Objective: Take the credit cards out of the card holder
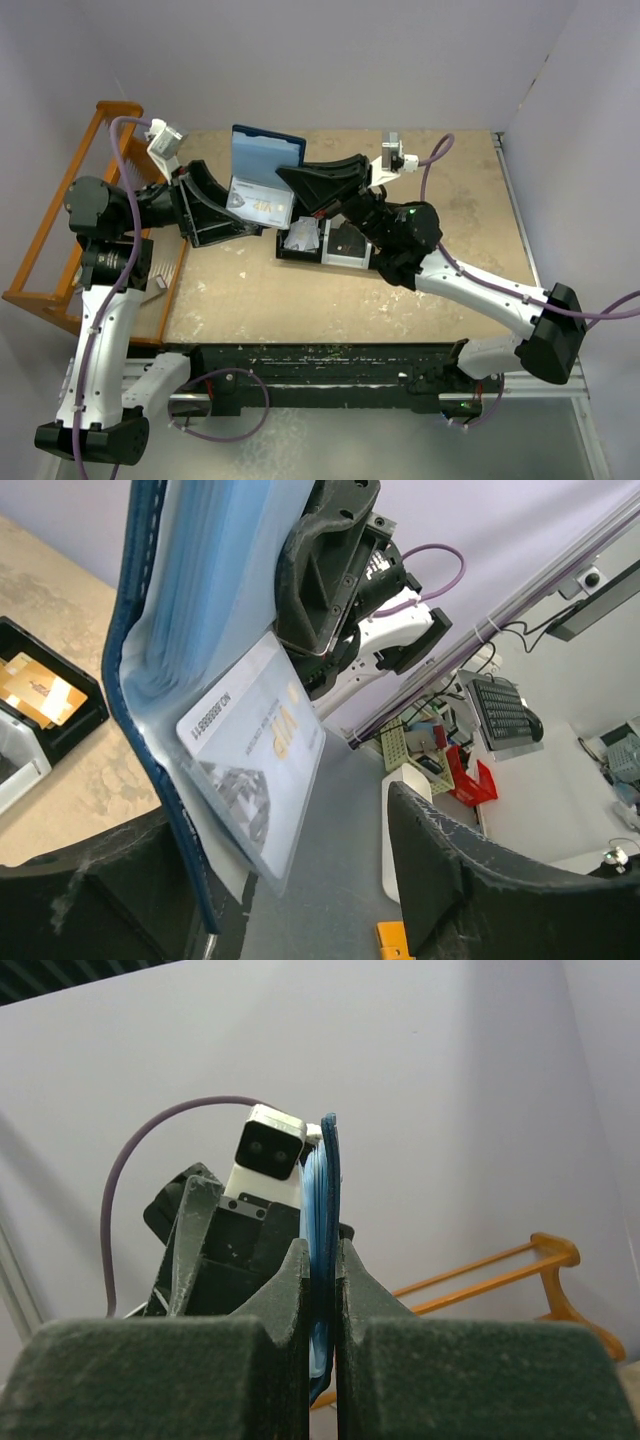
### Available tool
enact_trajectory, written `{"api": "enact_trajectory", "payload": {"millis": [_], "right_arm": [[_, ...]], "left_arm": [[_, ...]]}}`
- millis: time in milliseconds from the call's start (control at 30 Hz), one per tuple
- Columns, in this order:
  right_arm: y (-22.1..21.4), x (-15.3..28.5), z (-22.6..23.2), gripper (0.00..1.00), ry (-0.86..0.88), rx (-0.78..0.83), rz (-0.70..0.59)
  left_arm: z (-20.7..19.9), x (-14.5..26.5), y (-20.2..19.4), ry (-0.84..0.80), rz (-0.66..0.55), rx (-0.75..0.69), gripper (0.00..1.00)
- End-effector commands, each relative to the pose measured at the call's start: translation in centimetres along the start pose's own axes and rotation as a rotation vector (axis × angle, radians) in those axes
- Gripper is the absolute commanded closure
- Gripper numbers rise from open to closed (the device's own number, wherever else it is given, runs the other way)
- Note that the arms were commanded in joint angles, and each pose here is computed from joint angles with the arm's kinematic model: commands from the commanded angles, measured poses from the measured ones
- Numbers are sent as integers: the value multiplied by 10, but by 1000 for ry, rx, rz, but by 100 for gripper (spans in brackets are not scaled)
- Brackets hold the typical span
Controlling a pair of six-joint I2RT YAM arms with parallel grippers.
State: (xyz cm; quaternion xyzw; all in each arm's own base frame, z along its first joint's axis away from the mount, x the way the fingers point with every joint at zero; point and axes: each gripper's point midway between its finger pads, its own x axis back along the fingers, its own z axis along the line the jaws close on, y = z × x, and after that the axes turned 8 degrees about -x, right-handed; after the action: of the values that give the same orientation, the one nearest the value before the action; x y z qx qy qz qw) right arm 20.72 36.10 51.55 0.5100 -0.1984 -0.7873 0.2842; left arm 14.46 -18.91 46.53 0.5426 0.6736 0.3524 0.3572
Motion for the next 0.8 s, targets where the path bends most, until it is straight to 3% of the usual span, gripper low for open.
{"api": "enact_trajectory", "payload": {"millis": [0, 133, 267, 467, 533, 600, 667, 767], "right_arm": [[34, 0, 36, 100, 107, -16, -97], [34, 2, 39, 100, 115, -34, -96], [26, 3, 32, 100, 88, -66, -70], [5, 5, 14, 100, -3, -173, -3], [3, 6, 1, 96, -81, -197, 1], [-3, 9, -16, 91, -173, -221, 31], [-6, 11, -34, 83, -261, -251, 72], [-13, 17, -57, 83, -373, -299, 155]], "left_arm": [[-8, 2, 1, -12, -2, -21, 29], [0, 1, -3, -13, 15, 27, 45], [3, 1, -5, -9, 19, 40, 72], [1, 3, -10, -21, 41, 26, 79], [3, 4, -15, -26, 56, 36, 92], [6, 5, -21, -30, 72, 41, 98], [7, 6, -28, -40, 93, 41, 99], [11, 8, -37, -40, 116, -1, 100]]}}
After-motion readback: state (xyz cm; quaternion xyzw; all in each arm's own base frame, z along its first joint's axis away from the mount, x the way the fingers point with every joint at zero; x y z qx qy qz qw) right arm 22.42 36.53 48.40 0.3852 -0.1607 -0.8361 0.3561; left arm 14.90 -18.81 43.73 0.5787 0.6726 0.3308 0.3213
